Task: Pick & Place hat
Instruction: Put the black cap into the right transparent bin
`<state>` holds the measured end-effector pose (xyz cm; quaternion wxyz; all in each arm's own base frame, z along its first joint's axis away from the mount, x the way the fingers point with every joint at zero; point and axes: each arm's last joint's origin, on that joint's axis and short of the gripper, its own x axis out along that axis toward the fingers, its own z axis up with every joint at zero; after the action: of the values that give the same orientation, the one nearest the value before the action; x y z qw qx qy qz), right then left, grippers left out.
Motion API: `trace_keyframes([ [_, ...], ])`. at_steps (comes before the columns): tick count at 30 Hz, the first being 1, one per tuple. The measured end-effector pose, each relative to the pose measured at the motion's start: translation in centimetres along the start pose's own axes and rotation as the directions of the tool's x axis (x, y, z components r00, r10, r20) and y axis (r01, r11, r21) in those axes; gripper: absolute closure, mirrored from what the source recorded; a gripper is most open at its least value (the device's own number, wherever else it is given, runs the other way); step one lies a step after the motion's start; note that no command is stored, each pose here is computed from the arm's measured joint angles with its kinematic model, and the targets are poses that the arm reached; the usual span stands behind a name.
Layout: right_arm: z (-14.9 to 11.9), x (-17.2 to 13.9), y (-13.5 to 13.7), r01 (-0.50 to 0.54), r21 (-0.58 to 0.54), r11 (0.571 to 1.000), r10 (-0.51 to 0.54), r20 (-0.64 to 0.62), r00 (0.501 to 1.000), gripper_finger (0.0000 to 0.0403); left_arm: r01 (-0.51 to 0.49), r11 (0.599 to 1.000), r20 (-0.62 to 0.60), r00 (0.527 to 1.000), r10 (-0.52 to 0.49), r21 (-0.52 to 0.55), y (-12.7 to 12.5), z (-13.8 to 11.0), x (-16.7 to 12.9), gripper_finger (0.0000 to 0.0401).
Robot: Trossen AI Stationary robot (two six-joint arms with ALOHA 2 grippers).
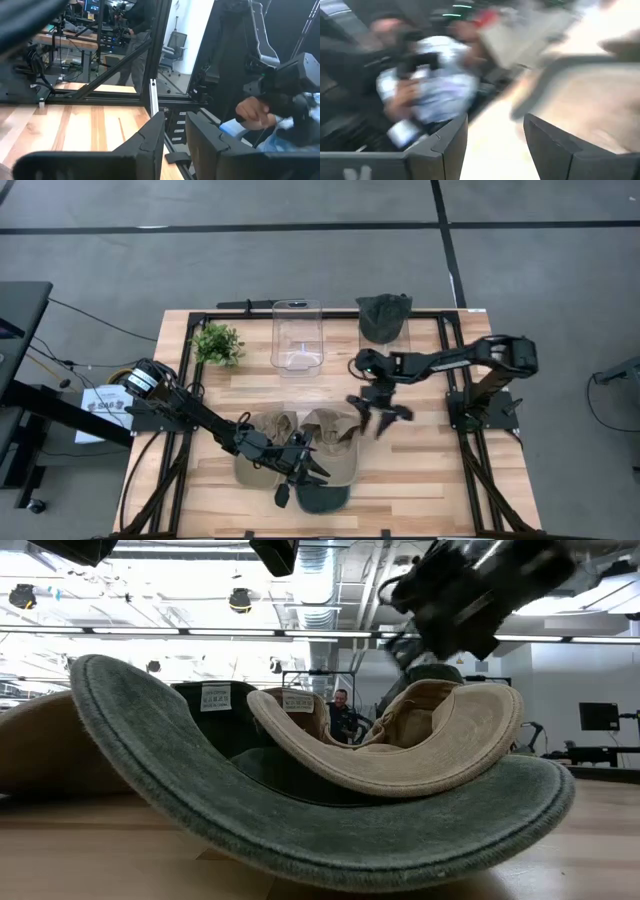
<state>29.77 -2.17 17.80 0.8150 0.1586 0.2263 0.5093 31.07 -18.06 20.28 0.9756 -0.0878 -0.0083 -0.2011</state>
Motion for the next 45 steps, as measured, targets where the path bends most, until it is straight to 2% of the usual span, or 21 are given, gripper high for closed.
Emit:
trace_keyframes([
  [2, 0.2, 0.2, -1.1, 0.191, 0.104, 0.976, -0.191, -0.009, 0.982, 0.0217, 0.000, 1.000, 0.000, 1.000, 0.000, 0.000, 0.0, 0.0, 0.0, 0.0325],
  [4, 0.3, 0.4, -1.5, 0.328, 0.154, 0.932, -0.330, -0.013, 0.944, 0.0215, 0.000, 1.000, 0.000, 1.000, 0.000, 0.000, 0.0, 0.0, 0.0, 0.0325],
  [8, 1.0, 1.2, -0.8, 0.460, 0.156, 0.874, -0.463, -0.014, 0.886, 0.0213, 0.001, 1.000, 0.000, 1.000, -0.001, 0.000, 0.0, 0.0, 0.0, 0.0325],
  [10, 1.2, 1.8, 0.4, 0.527, 0.136, 0.839, -0.530, -0.016, 0.848, 0.0214, 0.001, 1.000, -0.001, 1.000, -0.001, 0.000, 0.0, 0.0, 0.0, 0.0325],
  [13, 0.6, 2.7, 2.8, 0.644, 0.107, 0.757, -0.644, -0.044, 0.764, 0.0216, 0.005, 1.000, -0.004, 1.000, -0.005, 0.000, -0.2, -0.1, 0.0, 0.0325],
  [17, -0.6, 3.4, 6.8, 0.756, 0.044, 0.653, -0.757, 0.006, 0.654, 0.0218, 0.012, 1.000, -0.107, 0.994, -0.011, 0.013, -0.8, -1.1, -0.2, 0.0325],
  [20, -2.0, 3.6, 9.7, 0.789, 0.036, 0.613, -0.790, 0.055, 0.611, 0.0218, -0.012, 1.000, -0.162, 0.987, 0.016, 0.027, -1.1, -1.8, -0.3, 0.0325],
  [23, -3.3, 3.8, 12.0, 0.775, 0.048, 0.630, -0.774, 0.113, 0.623, 0.0217, -0.044, 0.998, -0.193, 0.980, 0.051, 0.039, -1.0, -2.1, -0.4, 0.0325],
  [28, -3.8, 3.8, 14.7, 0.707, 0.008, 0.707, -0.688, 0.242, 0.685, 0.0215, -0.077, 0.996, -0.258, 0.962, 0.086, 0.046, -1.1, -1.8, 0.3, 0.0325],
  [35, -3.9, 4.9, 16.5, 0.628, -0.043, 0.777, -0.597, 0.268, 0.756, 0.0218, -0.155, 0.987, -0.444, 0.887, 0.126, -0.030, -1.4, -1.4, 1.4, 0.0325],
  [38, -4.0, 5.7, 17.1, 0.594, -0.072, 0.801, -0.555, 0.280, 0.783, 0.0217, -0.138, 0.987, -0.510, 0.857, 0.075, -0.087, -1.7, -1.1, 1.6, 0.0325],
  [42, -4.5, 6.8, 17.5, 0.566, -0.143, 0.812, -0.522, 0.254, 0.814, 0.0216, -0.127, 0.972, -0.595, 0.803, -0.016, -0.197, -2.0, -1.5, 1.3, 0.0325],
  [45, -5.0, 7.4, 17.5, 0.551, -0.158, 0.819, -0.515, 0.220, 0.828, 0.0218, -0.132, 0.956, -0.640, 0.765, -0.068, -0.260, -2.5, -1.9, 1.0, 0.0325],
])
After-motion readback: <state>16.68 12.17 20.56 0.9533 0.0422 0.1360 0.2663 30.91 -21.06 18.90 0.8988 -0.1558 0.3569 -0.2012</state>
